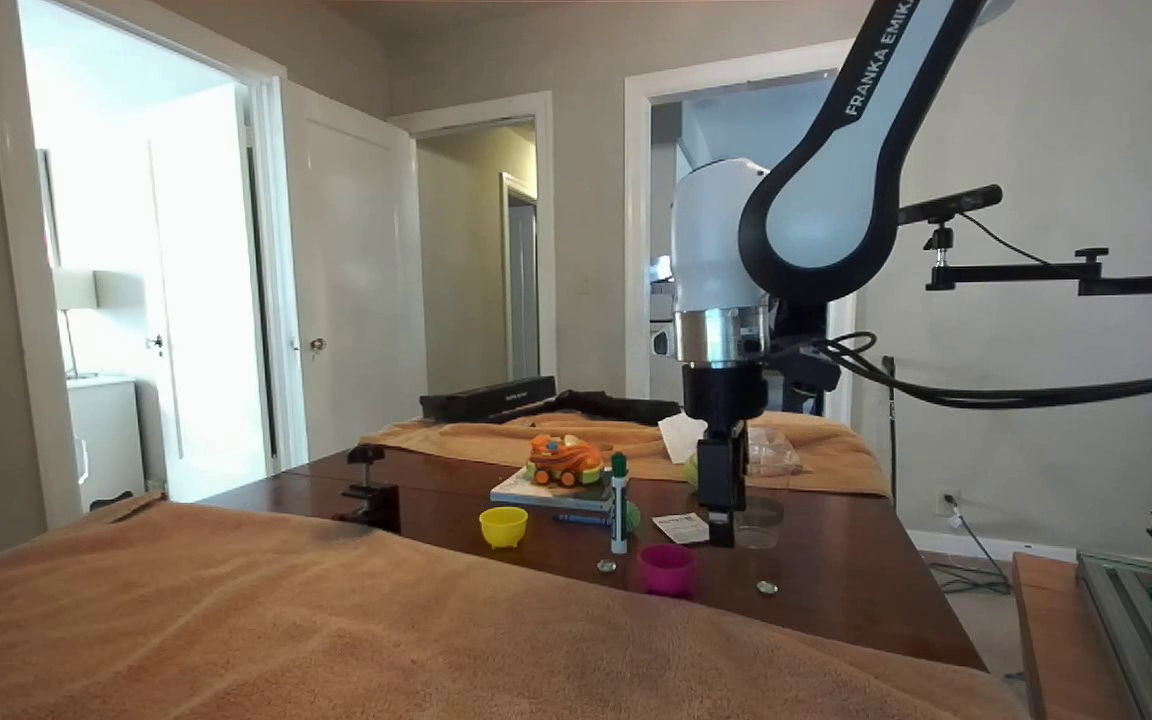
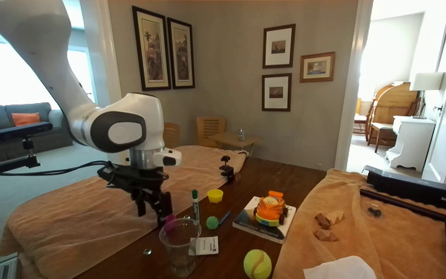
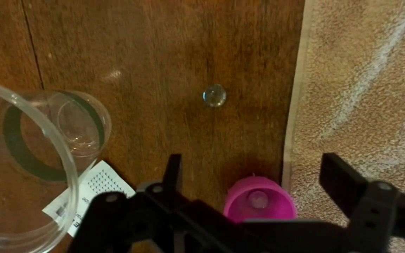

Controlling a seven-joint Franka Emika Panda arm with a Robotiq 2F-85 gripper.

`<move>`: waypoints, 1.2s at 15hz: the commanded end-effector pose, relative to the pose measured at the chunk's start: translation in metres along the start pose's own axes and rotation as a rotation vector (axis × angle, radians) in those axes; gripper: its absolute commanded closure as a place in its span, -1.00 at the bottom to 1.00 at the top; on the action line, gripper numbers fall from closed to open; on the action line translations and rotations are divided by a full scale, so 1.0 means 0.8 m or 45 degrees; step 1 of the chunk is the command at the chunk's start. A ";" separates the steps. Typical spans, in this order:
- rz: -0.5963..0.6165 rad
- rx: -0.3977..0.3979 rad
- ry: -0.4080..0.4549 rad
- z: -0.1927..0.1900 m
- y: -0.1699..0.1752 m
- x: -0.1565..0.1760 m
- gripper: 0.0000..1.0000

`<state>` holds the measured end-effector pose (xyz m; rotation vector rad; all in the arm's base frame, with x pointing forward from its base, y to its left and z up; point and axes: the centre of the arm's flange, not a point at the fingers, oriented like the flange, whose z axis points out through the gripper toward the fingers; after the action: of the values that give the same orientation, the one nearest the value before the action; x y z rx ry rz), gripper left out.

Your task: Put two pebbles in the pink bowl and one pebble in the yellow bowl

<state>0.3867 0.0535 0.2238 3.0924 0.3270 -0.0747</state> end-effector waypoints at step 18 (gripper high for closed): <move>-0.029 -0.039 -0.097 0.050 0.018 -0.020 -1.00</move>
<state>0.3781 0.0405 0.1956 3.0434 0.3644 -0.1800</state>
